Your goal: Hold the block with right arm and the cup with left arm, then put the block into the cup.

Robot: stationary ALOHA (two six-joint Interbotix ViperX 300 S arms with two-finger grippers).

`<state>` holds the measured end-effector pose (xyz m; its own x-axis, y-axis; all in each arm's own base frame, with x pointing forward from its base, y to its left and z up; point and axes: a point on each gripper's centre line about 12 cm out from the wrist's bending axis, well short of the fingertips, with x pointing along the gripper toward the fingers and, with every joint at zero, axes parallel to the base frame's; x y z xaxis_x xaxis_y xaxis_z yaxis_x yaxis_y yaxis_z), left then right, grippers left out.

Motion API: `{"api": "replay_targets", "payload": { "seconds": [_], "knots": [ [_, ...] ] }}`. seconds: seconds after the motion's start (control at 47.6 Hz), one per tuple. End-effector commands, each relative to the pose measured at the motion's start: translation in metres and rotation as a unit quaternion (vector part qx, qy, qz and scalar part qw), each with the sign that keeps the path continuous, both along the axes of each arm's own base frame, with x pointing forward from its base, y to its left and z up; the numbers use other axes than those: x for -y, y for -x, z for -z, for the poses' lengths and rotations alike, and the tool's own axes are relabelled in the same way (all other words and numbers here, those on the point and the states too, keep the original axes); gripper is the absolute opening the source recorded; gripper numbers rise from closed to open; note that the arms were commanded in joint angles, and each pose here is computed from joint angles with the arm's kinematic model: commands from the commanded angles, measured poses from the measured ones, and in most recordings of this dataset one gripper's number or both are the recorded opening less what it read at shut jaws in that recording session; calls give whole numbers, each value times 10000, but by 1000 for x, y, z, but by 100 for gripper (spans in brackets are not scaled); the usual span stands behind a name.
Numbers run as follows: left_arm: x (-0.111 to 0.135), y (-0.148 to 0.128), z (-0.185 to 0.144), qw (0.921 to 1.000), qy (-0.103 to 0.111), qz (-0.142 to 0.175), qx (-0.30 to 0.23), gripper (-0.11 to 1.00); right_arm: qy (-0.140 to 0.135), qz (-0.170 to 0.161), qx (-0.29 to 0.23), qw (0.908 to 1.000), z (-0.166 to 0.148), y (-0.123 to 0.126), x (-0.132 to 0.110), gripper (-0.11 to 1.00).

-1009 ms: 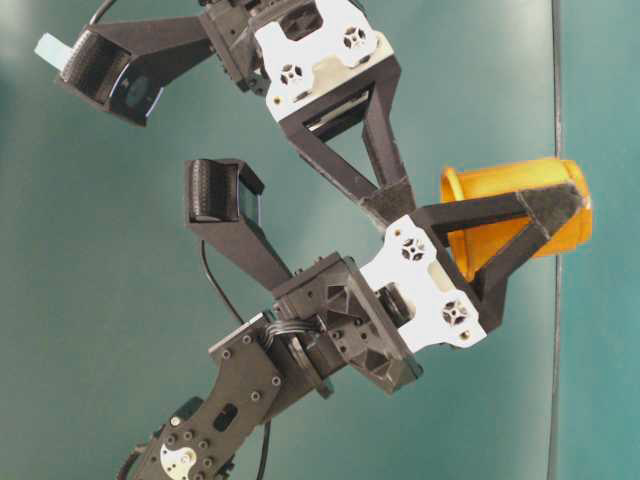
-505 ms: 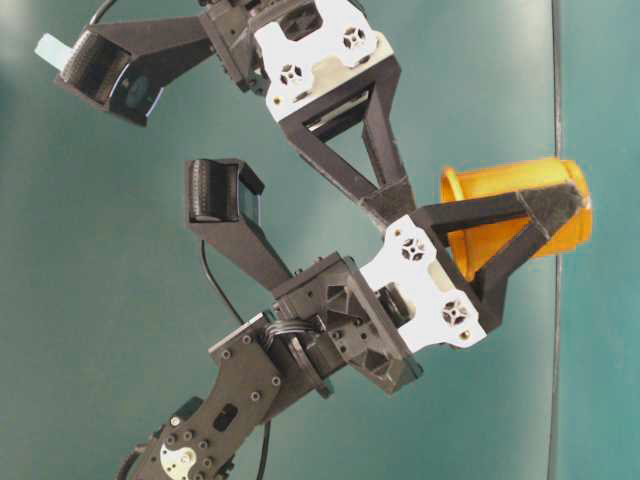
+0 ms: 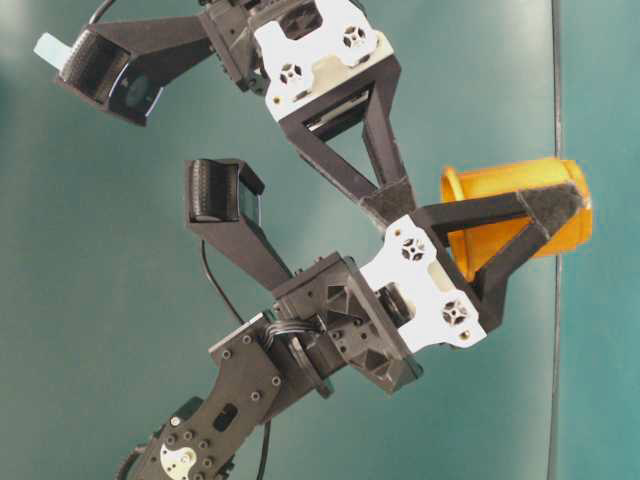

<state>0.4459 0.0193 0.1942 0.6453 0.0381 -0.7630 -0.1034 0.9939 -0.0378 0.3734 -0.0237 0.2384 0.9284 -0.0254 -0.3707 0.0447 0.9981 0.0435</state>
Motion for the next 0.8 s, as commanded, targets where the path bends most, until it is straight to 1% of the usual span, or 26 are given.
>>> {"api": "replay_targets", "payload": {
  "seconds": [0.0,0.778],
  "knots": [
    [1,-3,-15,9998,5,-1,200,68,-6,-19,183,9998,-12,-2,-1,55],
    [1,-3,-14,9998,35,-35,202,68,2,-19,160,9999,-11,-2,-1,55]
  ]
}}
